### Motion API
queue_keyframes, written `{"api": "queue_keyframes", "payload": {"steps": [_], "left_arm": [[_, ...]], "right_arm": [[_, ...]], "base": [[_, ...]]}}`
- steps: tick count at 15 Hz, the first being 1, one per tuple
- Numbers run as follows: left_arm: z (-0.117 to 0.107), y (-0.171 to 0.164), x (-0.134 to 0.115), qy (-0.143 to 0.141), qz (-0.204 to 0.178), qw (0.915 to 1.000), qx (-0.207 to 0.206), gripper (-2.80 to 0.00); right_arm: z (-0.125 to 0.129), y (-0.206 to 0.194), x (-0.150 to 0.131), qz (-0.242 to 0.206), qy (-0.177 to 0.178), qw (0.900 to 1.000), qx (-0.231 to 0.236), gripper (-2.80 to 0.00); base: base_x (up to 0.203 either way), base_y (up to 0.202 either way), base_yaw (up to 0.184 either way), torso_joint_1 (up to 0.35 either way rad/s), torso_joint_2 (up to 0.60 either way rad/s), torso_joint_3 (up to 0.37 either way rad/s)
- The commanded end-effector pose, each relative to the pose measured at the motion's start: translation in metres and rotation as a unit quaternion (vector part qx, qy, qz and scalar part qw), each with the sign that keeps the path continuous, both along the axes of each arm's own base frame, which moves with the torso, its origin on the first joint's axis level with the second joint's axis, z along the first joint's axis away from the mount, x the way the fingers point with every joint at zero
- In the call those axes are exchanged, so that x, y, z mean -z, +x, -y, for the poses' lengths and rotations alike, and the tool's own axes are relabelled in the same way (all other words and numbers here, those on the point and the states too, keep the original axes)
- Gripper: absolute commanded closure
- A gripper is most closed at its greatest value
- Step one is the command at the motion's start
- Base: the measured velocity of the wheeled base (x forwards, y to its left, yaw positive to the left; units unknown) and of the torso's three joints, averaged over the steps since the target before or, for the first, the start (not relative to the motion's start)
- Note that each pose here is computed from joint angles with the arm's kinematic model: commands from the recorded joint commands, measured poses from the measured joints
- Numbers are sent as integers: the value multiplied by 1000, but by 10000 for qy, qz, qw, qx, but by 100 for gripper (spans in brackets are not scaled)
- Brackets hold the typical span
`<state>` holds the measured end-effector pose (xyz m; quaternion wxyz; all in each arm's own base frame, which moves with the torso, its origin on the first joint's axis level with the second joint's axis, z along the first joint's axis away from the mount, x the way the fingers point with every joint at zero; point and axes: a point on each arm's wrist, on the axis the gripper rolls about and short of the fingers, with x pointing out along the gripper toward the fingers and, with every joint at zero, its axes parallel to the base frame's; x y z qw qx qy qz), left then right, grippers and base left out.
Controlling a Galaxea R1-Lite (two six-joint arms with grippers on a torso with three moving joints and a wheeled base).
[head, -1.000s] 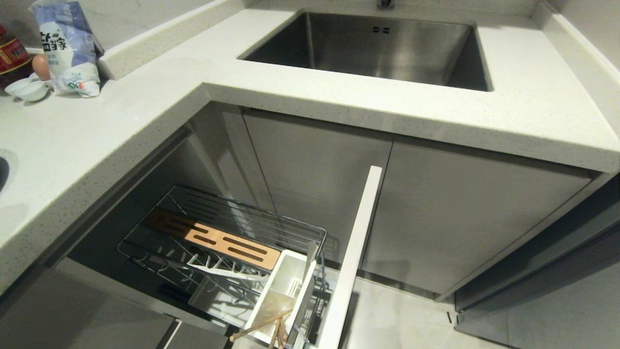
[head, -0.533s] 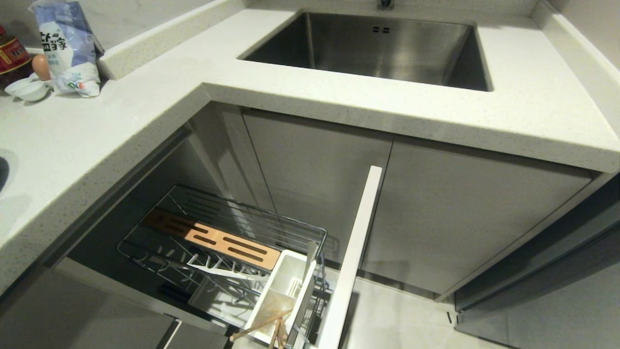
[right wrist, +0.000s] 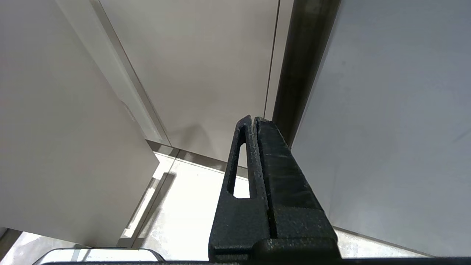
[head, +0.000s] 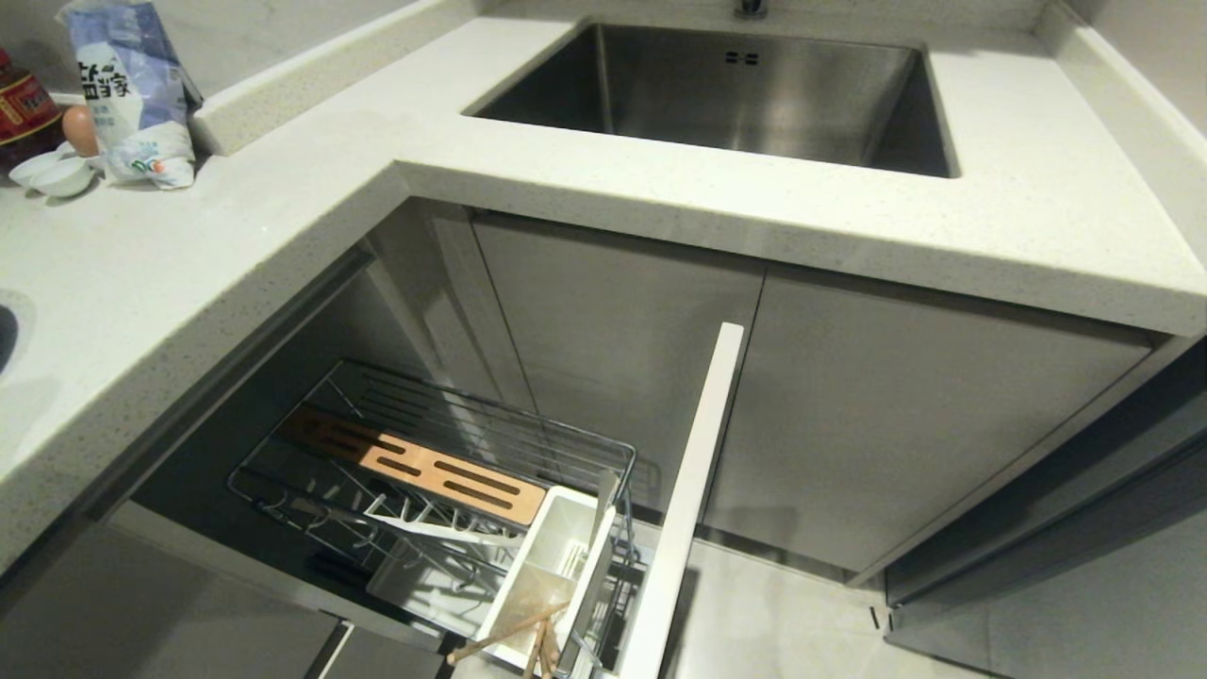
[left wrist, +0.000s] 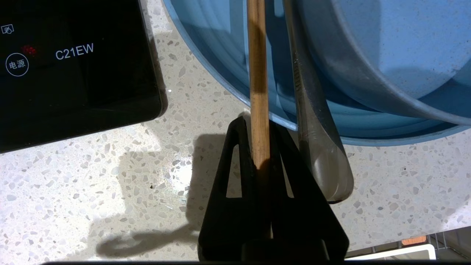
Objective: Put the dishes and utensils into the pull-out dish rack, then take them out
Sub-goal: Take the chopsticks out of the cupboard
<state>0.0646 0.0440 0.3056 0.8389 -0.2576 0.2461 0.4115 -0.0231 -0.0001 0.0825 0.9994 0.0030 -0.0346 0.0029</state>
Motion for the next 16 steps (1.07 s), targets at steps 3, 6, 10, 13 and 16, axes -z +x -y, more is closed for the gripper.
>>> {"api": "queue_keyframes", "payload": {"steps": [3, 6, 10, 13, 16], "left_arm": [[1, -1, 0, -6, -15, 10000, 3, -280], [1, -2, 1, -11, -11, 10000, 13, -280], [4, -5, 0, 9, 8, 10000, 69, -280], [15, -18, 0, 55, 77, 9995, 317, -280], [22, -28, 2, 32, 69, 9985, 546, -280]], "right_arm": [[0, 2, 6, -108, 1, 9999, -3, 0], [0, 2, 6, -108, 1, 9999, -3, 0], [0, 2, 6, -108, 1, 9999, -3, 0], [0, 2, 6, -108, 1, 9999, -3, 0], [0, 2, 6, -108, 1, 9999, -3, 0]], "base": [[0, 0, 0, 0, 0, 0], [0, 0, 0, 0, 0, 0], [0, 0, 0, 0, 0, 0], [0, 0, 0, 0, 0, 0], [0, 0, 0, 0, 0, 0]]}}
